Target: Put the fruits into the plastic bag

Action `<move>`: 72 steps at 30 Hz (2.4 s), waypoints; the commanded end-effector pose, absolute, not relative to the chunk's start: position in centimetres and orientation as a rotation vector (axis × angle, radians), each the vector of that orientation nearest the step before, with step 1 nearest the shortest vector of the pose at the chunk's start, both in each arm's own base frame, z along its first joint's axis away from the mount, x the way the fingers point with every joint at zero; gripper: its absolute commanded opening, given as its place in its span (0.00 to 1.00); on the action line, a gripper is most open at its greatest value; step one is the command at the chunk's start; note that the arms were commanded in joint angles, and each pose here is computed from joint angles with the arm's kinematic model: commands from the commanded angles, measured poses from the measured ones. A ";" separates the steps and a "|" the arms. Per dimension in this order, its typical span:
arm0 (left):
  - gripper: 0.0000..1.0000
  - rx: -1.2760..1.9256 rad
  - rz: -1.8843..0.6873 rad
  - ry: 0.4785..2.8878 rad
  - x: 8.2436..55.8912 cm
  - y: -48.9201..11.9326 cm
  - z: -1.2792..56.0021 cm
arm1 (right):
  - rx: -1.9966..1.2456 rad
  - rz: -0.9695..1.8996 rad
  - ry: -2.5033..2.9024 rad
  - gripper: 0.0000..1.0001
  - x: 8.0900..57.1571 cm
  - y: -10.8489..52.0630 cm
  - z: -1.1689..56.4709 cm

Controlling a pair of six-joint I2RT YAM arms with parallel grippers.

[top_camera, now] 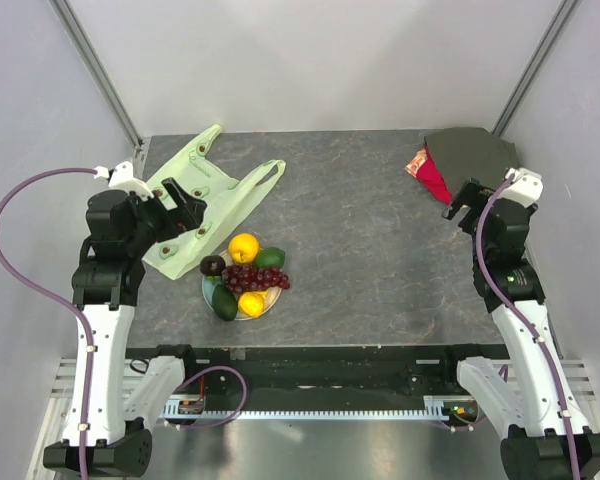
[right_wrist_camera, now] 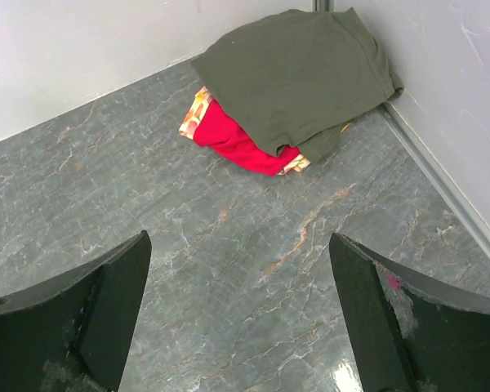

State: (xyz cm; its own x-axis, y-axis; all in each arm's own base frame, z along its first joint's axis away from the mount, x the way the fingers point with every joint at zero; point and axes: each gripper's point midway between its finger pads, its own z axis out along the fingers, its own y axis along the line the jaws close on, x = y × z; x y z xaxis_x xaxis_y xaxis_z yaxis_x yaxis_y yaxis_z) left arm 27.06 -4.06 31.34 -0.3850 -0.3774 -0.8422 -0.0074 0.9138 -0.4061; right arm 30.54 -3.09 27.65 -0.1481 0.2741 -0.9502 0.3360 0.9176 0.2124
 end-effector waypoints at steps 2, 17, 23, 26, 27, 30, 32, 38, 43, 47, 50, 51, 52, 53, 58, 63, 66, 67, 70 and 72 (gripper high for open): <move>0.99 -0.231 -0.359 1.897 26.6 -3.6 33.5 | 0.491 -0.027 1.705 0.98 30.2 -3.0 29.0; 0.96 0.092 -0.301 1.936 28.7 -5.7 33.7 | 0.459 0.042 1.756 0.97 29.1 -1.8 28.2; 0.96 0.210 -0.161 1.968 30.5 -9.0 33.2 | 0.437 0.108 1.836 0.93 29.7 -0.3 26.1; 0.96 0.233 -0.116 2.034 31.9 -10.0 30.7 | 0.427 0.153 1.868 0.91 30.2 0.5 25.5; 0.96 0.245 -0.094 2.086 32.8 -10.2 29.0 | 0.418 0.174 1.875 0.90 30.2 0.9 25.6; 0.96 0.286 -0.046 2.145 35.2 -10.8 26.8 | 0.430 0.176 1.888 0.89 29.9 0.9 25.6; 0.97 0.309 -0.024 2.166 36.8 -11.2 26.0 | 0.428 0.174 1.888 0.88 29.5 0.9 25.5; 0.98 0.436 0.077 2.279 42.0 -12.4 20.8 | 0.439 0.181 1.921 0.86 29.3 1.1 24.4; 0.98 0.459 0.120 2.310 45.5 -13.0 18.5 | 0.483 0.169 1.906 0.86 29.7 0.6 24.2; 0.97 0.477 0.122 2.345 48.2 -13.6 15.9 | 0.445 0.186 1.931 0.86 31.2 1.2 24.6; 0.95 0.477 0.114 2.359 49.3 -13.9 14.9 | 0.417 0.196 1.942 0.86 32.4 1.6 25.2; 0.93 0.482 0.117 2.380 49.5 -13.9 13.8 | 0.412 0.201 1.937 0.86 32.6 1.7 25.6; 0.93 0.489 0.117 2.391 49.6 -14.0 13.1 | 0.412 0.198 1.946 0.86 32.9 1.7 25.4; 0.91 0.493 0.120 2.393 49.8 -14.0 12.8 | 0.412 0.200 1.947 0.86 33.1 1.8 25.4; 0.81 0.488 0.152 2.456 50.2 -13.1 9.7 | 0.442 0.219 1.955 0.86 33.4 2.0 24.8; 0.70 0.496 0.133 2.478 50.2 -13.1 8.3 | 0.475 0.231 1.967 0.86 33.2 2.0 23.9; 0.66 0.495 0.135 2.478 50.2 -13.0 7.6 | 0.482 0.225 1.968 0.86 33.1 1.9 23.7; 0.64 0.498 0.136 2.479 50.1 -13.0 7.4 | 0.483 0.222 1.966 0.87 33.0 1.8 23.7; 0.60 0.507 0.135 2.501 50.0 -13.0 6.2 | 0.484 0.220 1.967 0.87 33.1 1.8 23.7; 0.56 0.517 0.128 2.517 49.7 -13.1 5.4 | 0.484 0.218 1.973 0.87 33.2 1.8 23.5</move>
